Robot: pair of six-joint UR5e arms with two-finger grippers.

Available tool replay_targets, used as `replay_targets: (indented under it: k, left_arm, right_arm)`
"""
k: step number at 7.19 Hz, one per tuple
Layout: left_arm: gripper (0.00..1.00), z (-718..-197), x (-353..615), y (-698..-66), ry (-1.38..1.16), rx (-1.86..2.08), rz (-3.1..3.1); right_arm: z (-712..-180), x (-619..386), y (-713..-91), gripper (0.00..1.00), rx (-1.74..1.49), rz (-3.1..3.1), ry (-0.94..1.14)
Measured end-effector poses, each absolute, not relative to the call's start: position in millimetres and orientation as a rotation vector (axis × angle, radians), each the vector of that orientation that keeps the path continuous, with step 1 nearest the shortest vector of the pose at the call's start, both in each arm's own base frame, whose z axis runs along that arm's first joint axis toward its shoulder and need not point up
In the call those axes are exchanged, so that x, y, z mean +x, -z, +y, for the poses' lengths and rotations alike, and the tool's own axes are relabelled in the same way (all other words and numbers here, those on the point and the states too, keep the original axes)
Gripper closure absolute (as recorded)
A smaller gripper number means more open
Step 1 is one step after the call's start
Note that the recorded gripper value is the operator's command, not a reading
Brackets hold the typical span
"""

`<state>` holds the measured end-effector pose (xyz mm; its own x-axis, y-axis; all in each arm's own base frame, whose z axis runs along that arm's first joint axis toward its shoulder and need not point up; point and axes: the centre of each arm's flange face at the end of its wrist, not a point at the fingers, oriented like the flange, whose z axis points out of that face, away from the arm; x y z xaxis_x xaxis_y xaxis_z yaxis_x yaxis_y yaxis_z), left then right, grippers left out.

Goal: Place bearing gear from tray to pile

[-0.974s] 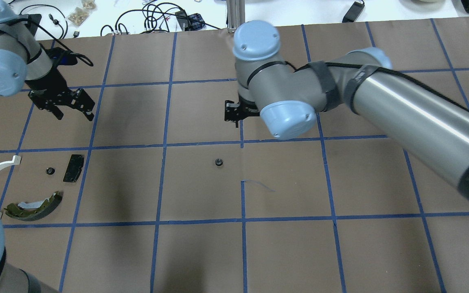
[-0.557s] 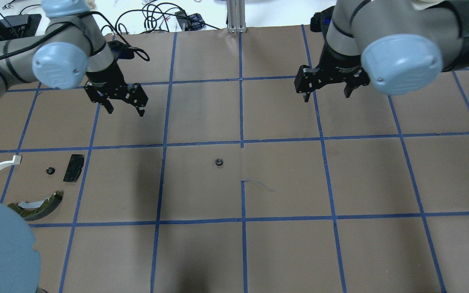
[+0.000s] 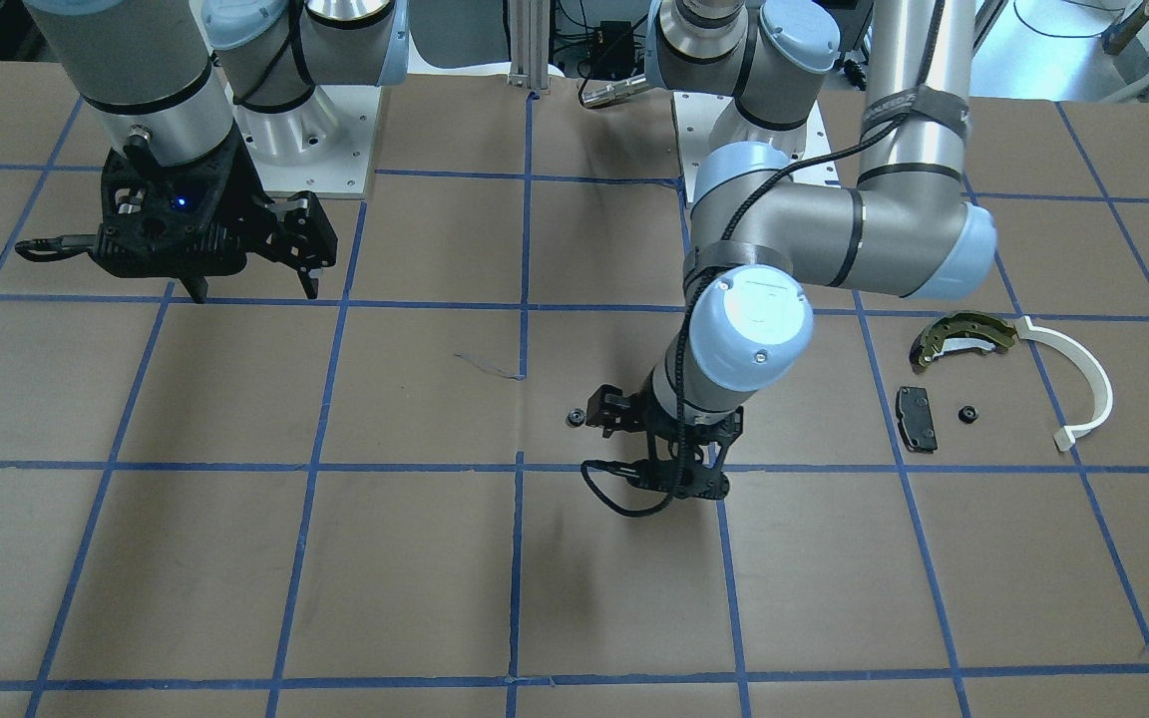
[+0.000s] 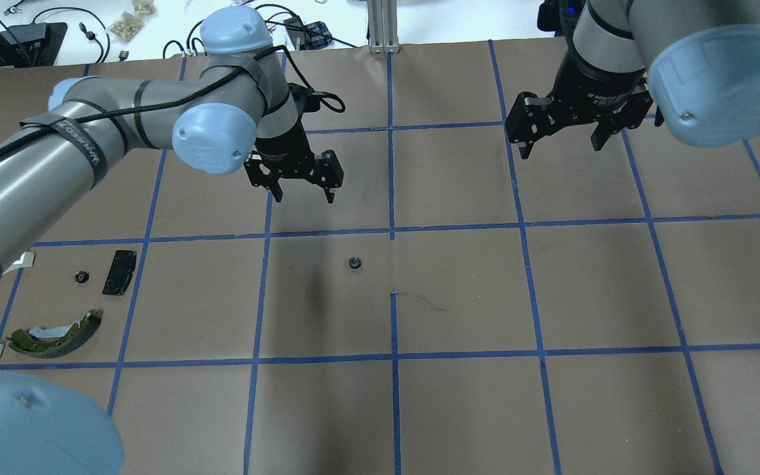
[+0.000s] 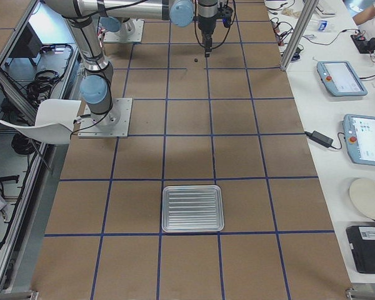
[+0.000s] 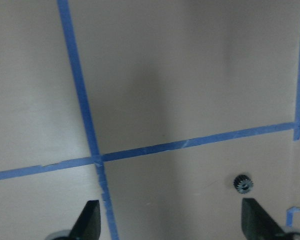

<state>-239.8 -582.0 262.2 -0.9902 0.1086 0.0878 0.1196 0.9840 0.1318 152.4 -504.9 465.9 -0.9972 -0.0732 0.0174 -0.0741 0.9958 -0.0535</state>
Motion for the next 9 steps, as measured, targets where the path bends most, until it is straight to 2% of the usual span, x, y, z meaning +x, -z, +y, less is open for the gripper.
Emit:
replay_targets:
  k: [4,5,6,9]
  left_arm:
    - [0.0,-525,-281,-186,0.162,-0.129,-3.061]
    - [0.21,-516,-281,-178,0.181,-0.133,-3.063]
    - [0.25,-512,-282,-174,0.193,-0.135,-3.063]
    - [0.26,-512,-283,-171,0.179,-0.138,-3.06]
  right_arm:
    - [-514,145,-494,0.0,0.099,-3.111,-0.174]
    - [-514,143,-494,0.0,0.094,-3.11,-0.168]
    - [-515,143,-496,0.0,0.095,-3.11,-0.166]
    - [-510,147,-502,0.0,0.109,-3.111,-0.119]
